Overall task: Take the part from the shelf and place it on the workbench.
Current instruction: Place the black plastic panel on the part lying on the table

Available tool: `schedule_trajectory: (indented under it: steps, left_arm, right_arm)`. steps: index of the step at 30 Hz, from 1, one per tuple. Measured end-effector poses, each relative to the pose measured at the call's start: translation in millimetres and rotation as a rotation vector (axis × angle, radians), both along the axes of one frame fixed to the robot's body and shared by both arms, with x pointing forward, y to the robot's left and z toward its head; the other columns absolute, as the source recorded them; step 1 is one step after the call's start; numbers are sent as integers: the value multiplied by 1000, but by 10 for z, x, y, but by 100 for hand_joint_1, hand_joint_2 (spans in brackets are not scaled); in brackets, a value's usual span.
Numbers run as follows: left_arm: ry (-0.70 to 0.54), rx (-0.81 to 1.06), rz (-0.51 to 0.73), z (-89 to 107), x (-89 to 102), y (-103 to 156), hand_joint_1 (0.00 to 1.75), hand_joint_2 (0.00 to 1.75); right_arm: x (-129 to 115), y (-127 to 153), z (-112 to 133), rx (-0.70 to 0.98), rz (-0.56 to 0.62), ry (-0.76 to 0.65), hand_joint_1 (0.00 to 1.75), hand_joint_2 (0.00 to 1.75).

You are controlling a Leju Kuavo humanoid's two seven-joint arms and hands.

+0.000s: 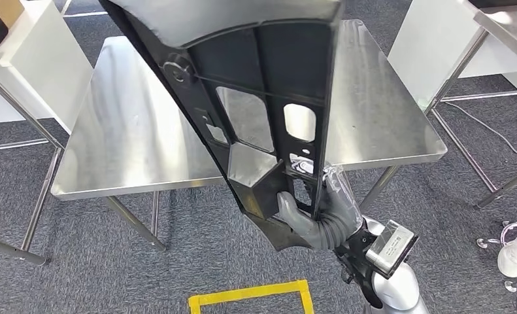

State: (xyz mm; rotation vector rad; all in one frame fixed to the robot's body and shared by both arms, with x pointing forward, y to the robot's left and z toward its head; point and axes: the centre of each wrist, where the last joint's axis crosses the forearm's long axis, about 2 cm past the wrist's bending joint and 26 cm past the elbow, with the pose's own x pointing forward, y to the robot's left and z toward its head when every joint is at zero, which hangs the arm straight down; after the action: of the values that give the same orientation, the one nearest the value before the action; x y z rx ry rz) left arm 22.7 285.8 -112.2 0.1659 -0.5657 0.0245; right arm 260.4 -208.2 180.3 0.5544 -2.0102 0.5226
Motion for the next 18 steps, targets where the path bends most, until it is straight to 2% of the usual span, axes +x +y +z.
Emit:
schedule_trajectory:
  steps: [18]
  left_arm:
    - [-6, -1, 2, -2, -16, 7, 0, 175]
  right_arm:
    - [-32, -22, -19, 0, -4, 3, 175, 175]
